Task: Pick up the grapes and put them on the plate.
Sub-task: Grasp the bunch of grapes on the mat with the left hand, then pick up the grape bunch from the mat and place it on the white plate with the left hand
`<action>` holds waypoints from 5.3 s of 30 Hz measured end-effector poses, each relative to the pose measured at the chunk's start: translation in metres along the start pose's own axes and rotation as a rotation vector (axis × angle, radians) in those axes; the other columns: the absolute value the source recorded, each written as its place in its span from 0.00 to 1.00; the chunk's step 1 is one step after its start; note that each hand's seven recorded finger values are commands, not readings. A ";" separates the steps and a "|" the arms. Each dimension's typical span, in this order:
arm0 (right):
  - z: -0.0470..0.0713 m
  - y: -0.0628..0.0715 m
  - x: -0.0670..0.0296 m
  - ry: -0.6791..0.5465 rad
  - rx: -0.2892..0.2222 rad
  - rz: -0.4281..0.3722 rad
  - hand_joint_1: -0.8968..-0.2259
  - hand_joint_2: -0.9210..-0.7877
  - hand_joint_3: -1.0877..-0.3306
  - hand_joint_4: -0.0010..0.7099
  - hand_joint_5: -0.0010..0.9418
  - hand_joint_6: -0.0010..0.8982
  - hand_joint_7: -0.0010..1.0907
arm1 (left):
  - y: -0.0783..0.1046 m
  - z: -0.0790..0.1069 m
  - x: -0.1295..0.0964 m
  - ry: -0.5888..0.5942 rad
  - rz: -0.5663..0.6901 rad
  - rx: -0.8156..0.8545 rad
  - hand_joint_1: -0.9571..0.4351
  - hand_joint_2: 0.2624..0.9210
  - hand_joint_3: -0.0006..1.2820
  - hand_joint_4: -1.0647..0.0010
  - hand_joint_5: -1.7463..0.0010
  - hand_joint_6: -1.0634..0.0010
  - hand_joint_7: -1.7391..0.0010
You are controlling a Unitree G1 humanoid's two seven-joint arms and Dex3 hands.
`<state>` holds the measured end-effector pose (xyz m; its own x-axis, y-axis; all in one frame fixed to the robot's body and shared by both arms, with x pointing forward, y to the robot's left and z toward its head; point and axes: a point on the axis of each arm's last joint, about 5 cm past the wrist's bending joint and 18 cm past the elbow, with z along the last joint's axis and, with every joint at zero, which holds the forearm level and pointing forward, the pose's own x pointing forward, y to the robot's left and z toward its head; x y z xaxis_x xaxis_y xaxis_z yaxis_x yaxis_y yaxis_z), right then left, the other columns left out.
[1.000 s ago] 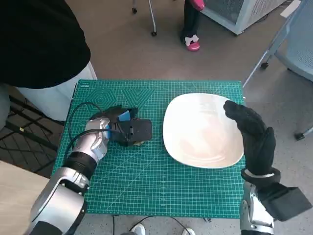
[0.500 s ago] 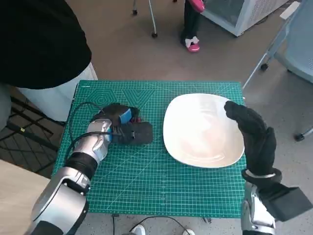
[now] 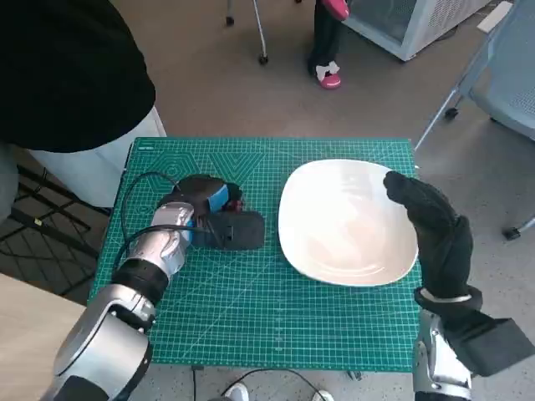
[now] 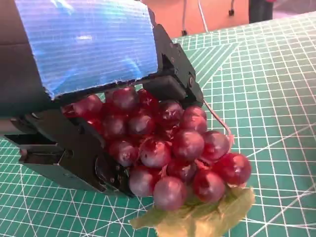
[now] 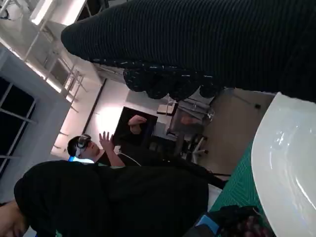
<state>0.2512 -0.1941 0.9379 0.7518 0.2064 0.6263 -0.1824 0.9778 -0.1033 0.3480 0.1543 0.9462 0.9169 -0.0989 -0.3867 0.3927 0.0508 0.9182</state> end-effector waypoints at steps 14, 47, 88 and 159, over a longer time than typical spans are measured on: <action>0.000 0.000 -0.0001 0.001 0.000 0.001 0.42 0.00 0.29 0.60 0.00 0.09 0.37 | 0.000 -0.001 0.000 -0.002 -0.007 -0.001 0.94 1.00 0.16 0.50 0.21 0.26 0.92; -0.001 0.002 0.0009 0.001 0.006 0.005 0.42 0.00 0.29 0.60 0.00 0.09 0.37 | 0.016 -0.002 -0.012 -0.067 0.045 -0.021 0.69 1.00 0.08 0.38 0.32 0.45 0.30; -0.001 0.005 0.0021 -0.010 0.014 -0.001 0.41 0.00 0.29 0.60 0.00 0.10 0.37 | 0.065 0.015 -0.074 -0.367 0.375 -0.041 0.69 1.00 0.03 0.30 0.36 0.38 0.36; 0.027 -0.009 -0.0506 -0.009 -0.183 -0.267 0.43 0.00 0.29 0.63 0.00 0.19 0.21 | 0.083 0.155 -0.043 -0.789 0.164 0.026 0.69 1.00 0.09 0.42 0.28 0.44 0.33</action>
<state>0.1978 -0.2143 0.9278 0.7517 -0.0581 0.6569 0.1384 0.9878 -0.0710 0.3303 0.0088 1.0526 0.6383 -0.7655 -0.0809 0.2465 0.1036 0.9636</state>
